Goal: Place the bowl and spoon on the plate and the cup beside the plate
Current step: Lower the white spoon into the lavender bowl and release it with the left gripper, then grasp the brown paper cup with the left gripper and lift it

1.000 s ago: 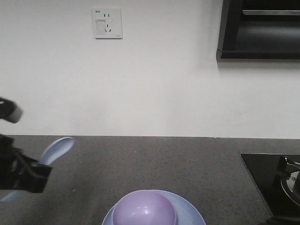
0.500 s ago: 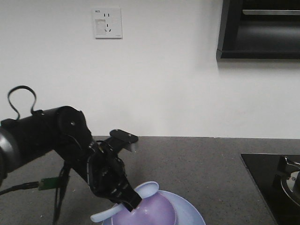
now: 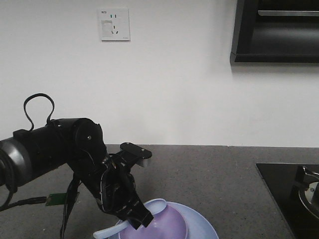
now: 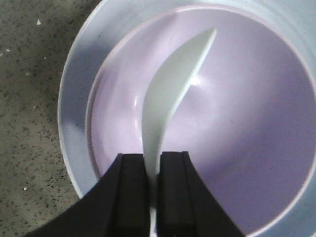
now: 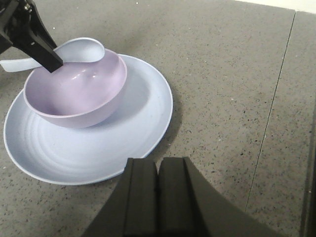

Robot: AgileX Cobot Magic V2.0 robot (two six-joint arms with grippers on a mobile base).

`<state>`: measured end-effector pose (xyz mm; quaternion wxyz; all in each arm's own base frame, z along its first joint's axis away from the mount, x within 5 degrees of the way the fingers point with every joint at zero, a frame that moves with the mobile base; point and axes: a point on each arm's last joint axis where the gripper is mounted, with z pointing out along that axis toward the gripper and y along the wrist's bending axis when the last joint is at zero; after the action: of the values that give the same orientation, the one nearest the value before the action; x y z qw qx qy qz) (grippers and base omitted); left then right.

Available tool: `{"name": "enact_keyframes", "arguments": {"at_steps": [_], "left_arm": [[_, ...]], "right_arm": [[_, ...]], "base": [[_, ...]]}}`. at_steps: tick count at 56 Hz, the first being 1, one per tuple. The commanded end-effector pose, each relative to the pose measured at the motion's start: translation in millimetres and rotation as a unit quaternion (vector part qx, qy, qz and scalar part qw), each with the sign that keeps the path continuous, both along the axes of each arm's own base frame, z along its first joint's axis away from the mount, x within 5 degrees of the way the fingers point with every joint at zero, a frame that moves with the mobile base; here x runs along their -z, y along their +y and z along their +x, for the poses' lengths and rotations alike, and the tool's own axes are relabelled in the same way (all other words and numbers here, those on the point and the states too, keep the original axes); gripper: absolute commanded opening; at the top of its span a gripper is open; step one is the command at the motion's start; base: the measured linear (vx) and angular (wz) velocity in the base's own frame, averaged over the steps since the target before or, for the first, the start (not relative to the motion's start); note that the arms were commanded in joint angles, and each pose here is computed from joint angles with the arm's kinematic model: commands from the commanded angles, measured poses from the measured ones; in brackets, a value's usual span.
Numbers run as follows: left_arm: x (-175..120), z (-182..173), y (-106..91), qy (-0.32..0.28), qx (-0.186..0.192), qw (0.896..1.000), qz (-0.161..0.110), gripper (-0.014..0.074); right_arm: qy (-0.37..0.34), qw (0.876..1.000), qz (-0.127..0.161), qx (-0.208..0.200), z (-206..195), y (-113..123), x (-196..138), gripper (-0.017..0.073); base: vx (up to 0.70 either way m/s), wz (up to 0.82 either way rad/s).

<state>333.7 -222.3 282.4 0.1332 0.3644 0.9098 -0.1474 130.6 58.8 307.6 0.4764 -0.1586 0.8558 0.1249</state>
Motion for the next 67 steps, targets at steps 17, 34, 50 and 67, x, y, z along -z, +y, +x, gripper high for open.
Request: {"name": "enact_keyframes", "arguments": {"at_steps": [17, 34, 50, 67], "left_arm": [[-36.3, -7.0, 0.6, -0.046, -0.003, 0.998, -0.043, 0.0421], [-86.6, -15.3, 28.5, -0.158, 0.002, 0.987, 0.032, 0.0591], [-152.6, -39.2, 117.5, -0.261, -0.177, 0.936, 0.159, 0.0590], [-181.5, -70.6, 201.5, -0.275, -0.306, 0.899, 0.152, 0.0590]], "right_arm": [[-0.064, 0.997, 0.029, 0.007, 4.4, 0.6, -18.9, -0.0008], [-0.066, 0.997, 0.029, 0.007, 4.5, 0.6, -19.2, -0.0008], [-0.076, 0.997, 0.025, 0.005, 6.1, 0.9, -20.2, -0.0008], [-0.110, 0.994, 0.013, -0.005, 7.7, 1.4, -24.6, -0.0008]], "base": [[0.00, 0.00], [0.00, 0.00], [0.00, 0.00], [0.00, 0.00]]}}
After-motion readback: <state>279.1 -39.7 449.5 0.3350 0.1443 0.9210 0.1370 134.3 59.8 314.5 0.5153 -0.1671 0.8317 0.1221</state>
